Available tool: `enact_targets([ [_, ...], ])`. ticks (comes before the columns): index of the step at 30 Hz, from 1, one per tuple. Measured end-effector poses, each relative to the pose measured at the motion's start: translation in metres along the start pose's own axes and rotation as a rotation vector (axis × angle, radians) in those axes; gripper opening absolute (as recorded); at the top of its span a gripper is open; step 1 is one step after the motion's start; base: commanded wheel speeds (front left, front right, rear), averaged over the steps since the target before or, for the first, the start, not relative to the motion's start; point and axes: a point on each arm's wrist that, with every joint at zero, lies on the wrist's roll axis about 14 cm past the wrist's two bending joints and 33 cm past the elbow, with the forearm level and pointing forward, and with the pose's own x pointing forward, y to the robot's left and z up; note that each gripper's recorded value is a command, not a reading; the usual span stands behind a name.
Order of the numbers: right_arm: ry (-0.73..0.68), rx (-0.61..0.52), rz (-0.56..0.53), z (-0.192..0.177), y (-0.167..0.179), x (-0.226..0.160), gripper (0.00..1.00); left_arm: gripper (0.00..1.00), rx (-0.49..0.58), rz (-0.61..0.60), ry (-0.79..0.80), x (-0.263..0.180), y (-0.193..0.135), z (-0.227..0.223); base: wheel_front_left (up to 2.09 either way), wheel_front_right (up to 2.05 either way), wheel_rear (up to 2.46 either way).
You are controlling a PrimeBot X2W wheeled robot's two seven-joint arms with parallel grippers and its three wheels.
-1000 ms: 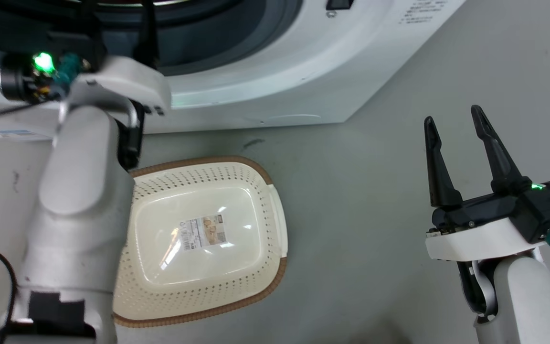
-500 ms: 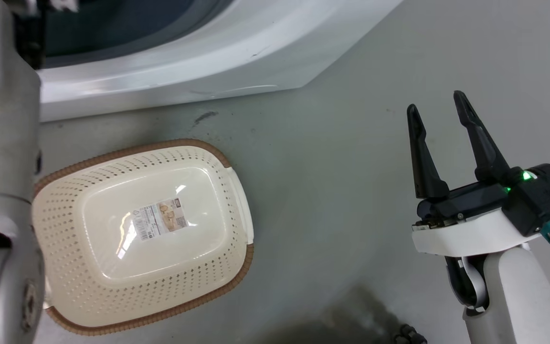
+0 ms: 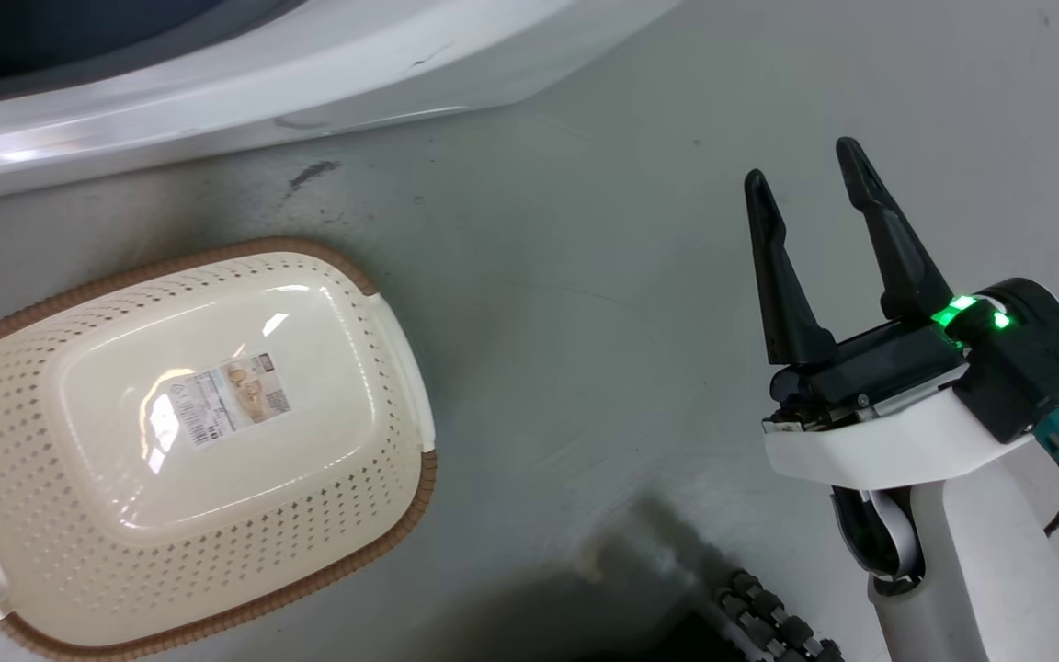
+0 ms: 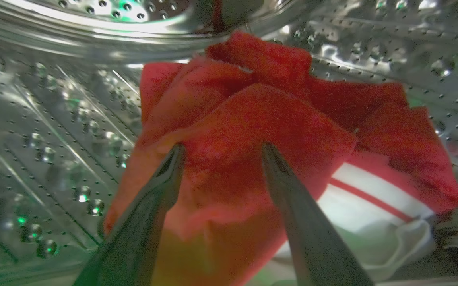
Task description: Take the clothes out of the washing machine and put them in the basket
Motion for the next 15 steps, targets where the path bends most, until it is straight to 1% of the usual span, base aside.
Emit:
enact_targets([
  [8,0.020,0.012,-0.030,-0.005,-0.010,-0.005,1.00,1.00,-0.036,-0.008,0.262,0.015,-0.004,-0.053,0.00,0.00,0.00],
  [11,0.019,0.021,-0.033,-0.004,-0.010,-0.005,1.00,1.00,-0.051,-0.010,0.290,0.014,-0.004,-0.055,0.00,0.00,0.00],
  [13,0.017,0.028,-0.032,-0.003,-0.010,-0.006,1.00,0.32,-0.054,-0.007,0.297,0.013,-0.004,-0.055,0.00,0.00,0.00],
  [14,0.016,0.028,-0.032,-0.003,-0.010,-0.006,1.00,0.00,-0.059,-0.006,0.293,0.013,-0.003,-0.054,0.00,0.00,0.00],
  [15,0.015,0.028,-0.032,-0.002,-0.009,-0.006,1.00,0.00,-0.063,-0.001,0.286,0.013,-0.002,-0.052,0.00,0.00,0.00],
])
